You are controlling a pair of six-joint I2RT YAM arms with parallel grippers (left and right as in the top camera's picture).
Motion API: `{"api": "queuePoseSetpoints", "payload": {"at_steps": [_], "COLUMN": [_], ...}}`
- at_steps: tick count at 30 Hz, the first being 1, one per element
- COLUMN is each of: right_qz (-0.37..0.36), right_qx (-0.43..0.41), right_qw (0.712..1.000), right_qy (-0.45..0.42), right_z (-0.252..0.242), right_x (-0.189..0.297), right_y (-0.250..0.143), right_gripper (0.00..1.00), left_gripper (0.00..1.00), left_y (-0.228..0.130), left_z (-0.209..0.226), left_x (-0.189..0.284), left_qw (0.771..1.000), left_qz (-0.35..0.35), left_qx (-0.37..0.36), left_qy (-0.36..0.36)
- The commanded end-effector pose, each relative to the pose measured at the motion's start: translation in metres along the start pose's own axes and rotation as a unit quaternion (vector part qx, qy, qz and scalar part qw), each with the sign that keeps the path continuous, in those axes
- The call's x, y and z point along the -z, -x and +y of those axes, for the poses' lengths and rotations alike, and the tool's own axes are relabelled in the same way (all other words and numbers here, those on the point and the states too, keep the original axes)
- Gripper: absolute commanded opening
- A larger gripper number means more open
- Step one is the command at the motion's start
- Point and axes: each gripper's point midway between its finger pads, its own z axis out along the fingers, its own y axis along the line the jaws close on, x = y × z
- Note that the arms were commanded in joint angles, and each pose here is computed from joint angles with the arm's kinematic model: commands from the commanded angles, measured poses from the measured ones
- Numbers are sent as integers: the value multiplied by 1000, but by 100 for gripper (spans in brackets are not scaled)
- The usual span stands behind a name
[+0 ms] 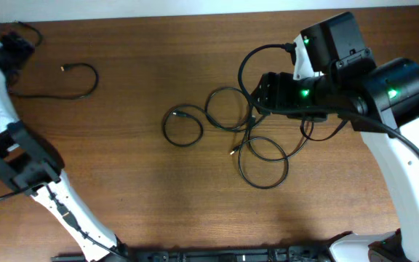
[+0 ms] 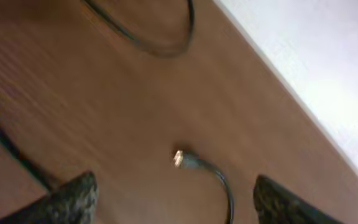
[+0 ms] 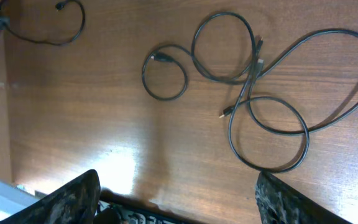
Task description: Untangle cables
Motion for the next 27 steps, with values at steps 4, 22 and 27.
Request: {"api": "queuePoseSetpoints", "payload": {"at_steps": [4, 22, 27], "right_qz": [-5, 2, 2], "right_qx": [16, 21, 21], "right_qw": [1000, 1000, 1000], "right_qy": [-1, -6, -6], "right_z": [0, -2, -2], "right_x": [3, 3, 3], "right_y": [1, -3, -3], "right_gripper": [78, 78, 78], "left_gripper": [81, 0, 40], "left_y": [-81, -81, -42], "left_z": [49, -28, -40], "left_x": [-26, -92, -77], "left_qw": [975, 991, 995], "left_qz": [106, 109, 56], "left_qx": [66, 63, 52], "left_qy": [184, -41, -66]}}
